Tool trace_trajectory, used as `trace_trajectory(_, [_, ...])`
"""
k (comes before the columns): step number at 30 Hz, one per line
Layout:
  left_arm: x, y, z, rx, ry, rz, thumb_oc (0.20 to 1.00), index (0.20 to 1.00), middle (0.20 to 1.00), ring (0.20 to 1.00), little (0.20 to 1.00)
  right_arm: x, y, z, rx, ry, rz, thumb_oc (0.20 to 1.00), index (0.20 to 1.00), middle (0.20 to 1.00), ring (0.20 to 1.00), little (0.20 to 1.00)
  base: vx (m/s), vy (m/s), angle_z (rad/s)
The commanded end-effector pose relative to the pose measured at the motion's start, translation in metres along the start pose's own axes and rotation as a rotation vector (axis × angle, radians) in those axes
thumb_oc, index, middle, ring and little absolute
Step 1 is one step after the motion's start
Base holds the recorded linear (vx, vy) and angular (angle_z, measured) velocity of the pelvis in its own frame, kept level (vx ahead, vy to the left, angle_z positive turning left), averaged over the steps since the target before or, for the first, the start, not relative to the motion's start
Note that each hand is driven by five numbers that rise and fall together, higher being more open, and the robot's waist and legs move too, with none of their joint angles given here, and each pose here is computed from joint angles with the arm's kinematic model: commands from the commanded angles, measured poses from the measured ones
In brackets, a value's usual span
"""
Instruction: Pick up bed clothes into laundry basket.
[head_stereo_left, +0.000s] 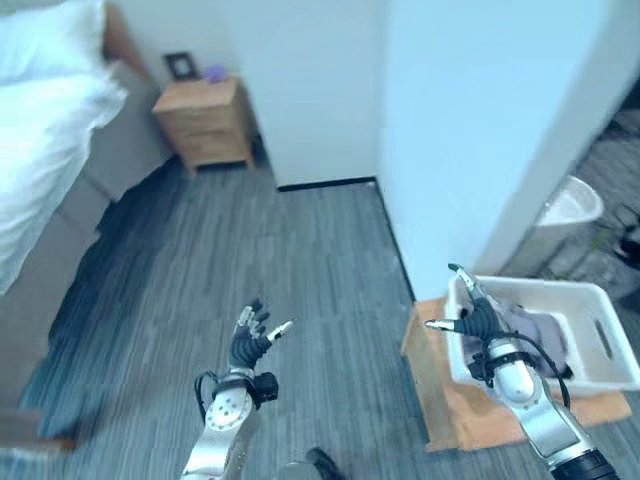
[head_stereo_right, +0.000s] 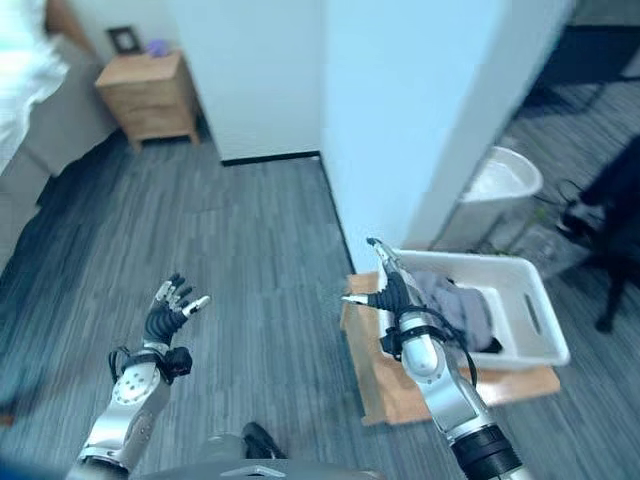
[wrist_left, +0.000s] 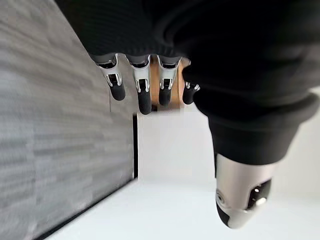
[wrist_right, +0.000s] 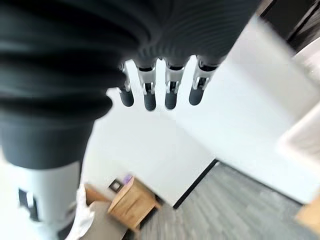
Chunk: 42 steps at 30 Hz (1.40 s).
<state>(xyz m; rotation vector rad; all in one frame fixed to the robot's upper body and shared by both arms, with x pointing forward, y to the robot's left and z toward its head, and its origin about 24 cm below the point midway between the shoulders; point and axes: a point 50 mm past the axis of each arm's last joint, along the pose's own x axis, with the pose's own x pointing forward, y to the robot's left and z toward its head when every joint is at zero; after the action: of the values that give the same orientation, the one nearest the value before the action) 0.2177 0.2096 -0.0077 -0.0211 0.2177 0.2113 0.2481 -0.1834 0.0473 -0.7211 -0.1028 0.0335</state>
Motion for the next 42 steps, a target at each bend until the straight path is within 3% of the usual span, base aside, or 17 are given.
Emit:
trace_trajectory(1, [0.008, 0.005, 0.031, 0.053, -0.141, -0.017, 1.0, 1.0, 1.0, 1.0, 1.0, 0.017, -0.011, 0.015, 0.05, -0.074, -0.066, 1.0, 1.0, 1.0, 1.0, 1.0, 0.17, 0.208, 0.73])
trace_trajectory(9, [0.013, -0.006, 0.039, 0.027, -0.163, -0.05, 1.0, 1.0, 1.0, 1.0, 1.0, 0.008, -0.004, 0.004, 0.137, -0.006, -0.088, 1.0, 1.0, 1.0, 1.0, 1.0, 0.17, 0.058, 1.3])
trace_trajectory(19, [0.011, -0.002, 0.028, 0.045, -0.139, -0.033, 1.0, 1.0, 1.0, 1.0, 1.0, 0.012, 0.013, 0.002, 0.163, 0.031, -0.044, 1.0, 1.0, 1.0, 1.0, 1.0, 0.27, -0.246, 1.51])
trace_trajectory(23, [0.008, 0.003, 0.033, -0.085, -0.171, 0.039, 1.0, 1.0, 1.0, 1.0, 1.0, 0.019, 0.003, 0.003, 0.123, 0.012, -0.056, 1.0, 1.0, 1.0, 1.0, 1.0, 0.29, -0.289, 0.82])
trace_trajectory(28, [0.006, 0.01, 0.037, -0.13, -0.196, 0.104, 1.0, 1.0, 1.0, 1.0, 1.0, 0.02, -0.003, 0.004, 0.117, 0.006, -0.068, 1.0, 1.0, 1.0, 1.0, 1.0, 0.29, -0.173, 0.35])
trace_trajectory(35, [0.007, 0.023, 0.045, -0.007, -0.244, 0.161, 1.0, 1.0, 1.0, 1.0, 1.0, 0.017, 0.0, -0.003, 0.073, 0.029, -0.059, 1.0, 1.0, 1.0, 1.0, 1.0, 0.34, 0.094, 0.27])
trace_trajectory(42, [0.014, 0.015, 0.048, 0.062, -0.227, 0.091, 1.0, 1.0, 1.0, 1.0, 1.0, 0.023, 0.021, 0.014, 0.084, -0.032, 0.004, 1.0, 1.0, 1.0, 1.0, 1.0, 0.46, 0.183, 0.01])
